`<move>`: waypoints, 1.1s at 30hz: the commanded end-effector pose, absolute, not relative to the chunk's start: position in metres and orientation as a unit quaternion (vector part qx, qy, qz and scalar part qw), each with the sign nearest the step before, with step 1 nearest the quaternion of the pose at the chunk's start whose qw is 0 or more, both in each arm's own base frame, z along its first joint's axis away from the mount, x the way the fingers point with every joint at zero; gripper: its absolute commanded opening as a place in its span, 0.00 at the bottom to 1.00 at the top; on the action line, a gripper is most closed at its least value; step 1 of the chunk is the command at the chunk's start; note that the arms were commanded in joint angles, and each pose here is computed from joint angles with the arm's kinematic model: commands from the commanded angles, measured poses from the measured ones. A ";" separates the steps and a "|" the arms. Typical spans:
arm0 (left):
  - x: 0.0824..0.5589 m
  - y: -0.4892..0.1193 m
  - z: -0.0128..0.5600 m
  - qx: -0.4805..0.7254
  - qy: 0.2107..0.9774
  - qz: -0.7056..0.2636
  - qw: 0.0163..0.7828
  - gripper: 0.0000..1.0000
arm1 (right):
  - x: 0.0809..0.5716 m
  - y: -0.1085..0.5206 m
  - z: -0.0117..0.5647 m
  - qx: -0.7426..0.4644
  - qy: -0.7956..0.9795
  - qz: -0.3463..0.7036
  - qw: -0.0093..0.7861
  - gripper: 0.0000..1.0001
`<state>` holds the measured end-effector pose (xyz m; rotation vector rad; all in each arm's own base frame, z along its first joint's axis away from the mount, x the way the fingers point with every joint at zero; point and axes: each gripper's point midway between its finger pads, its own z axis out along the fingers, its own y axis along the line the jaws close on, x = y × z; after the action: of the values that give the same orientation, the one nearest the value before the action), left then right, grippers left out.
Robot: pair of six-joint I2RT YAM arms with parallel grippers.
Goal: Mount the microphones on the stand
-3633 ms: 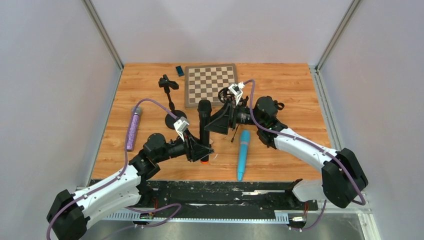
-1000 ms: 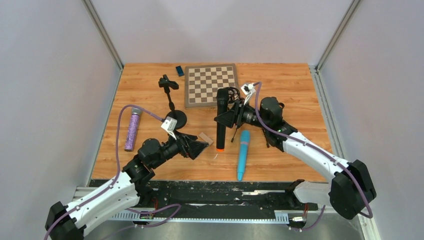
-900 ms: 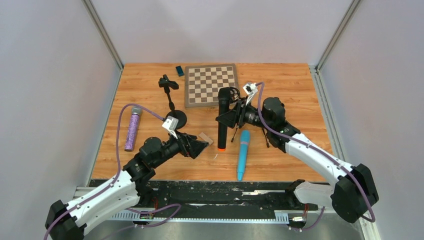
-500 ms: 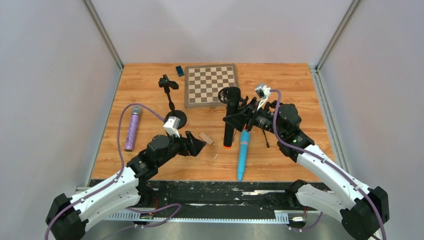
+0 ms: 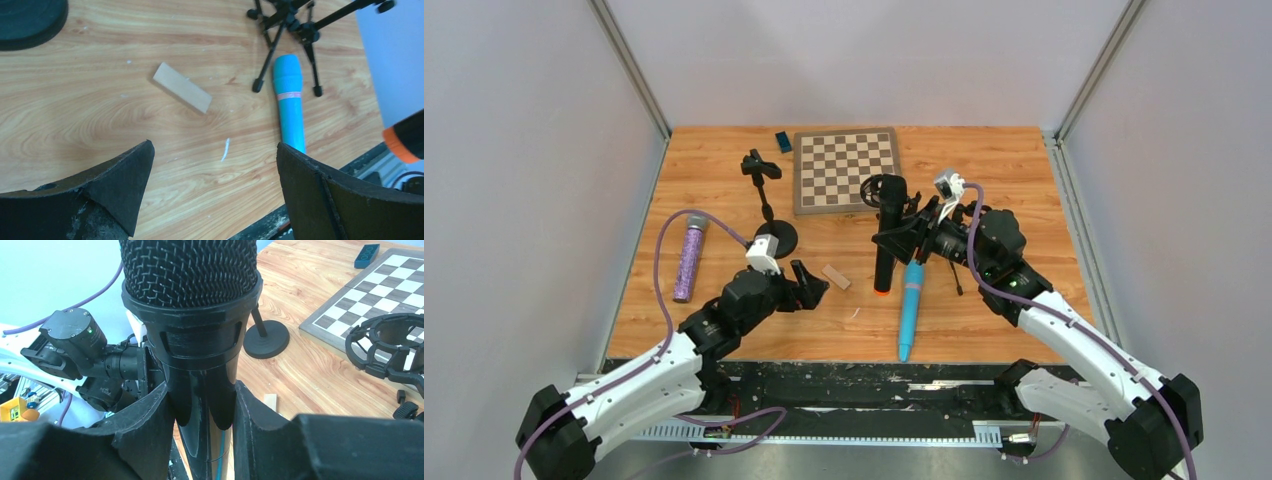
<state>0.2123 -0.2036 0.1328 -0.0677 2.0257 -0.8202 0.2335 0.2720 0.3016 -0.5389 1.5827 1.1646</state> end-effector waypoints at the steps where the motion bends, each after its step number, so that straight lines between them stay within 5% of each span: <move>1: 0.222 -0.195 0.141 -0.028 0.832 -0.293 0.470 1.00 | 0.241 0.269 0.313 -0.218 0.652 0.480 0.545 0.00; 15: 0.255 -0.191 0.129 0.058 0.903 -0.144 0.400 1.00 | 0.242 0.264 0.303 -0.202 0.664 0.476 0.540 0.00; 33: 0.262 -0.153 0.197 0.058 0.853 -0.198 0.479 1.00 | 0.242 0.261 0.293 -0.187 0.676 0.474 0.533 0.00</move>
<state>0.2611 -0.1576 0.1664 0.0942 2.1705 -0.4467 0.2408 0.2637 0.2746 -0.4805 1.6734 1.1169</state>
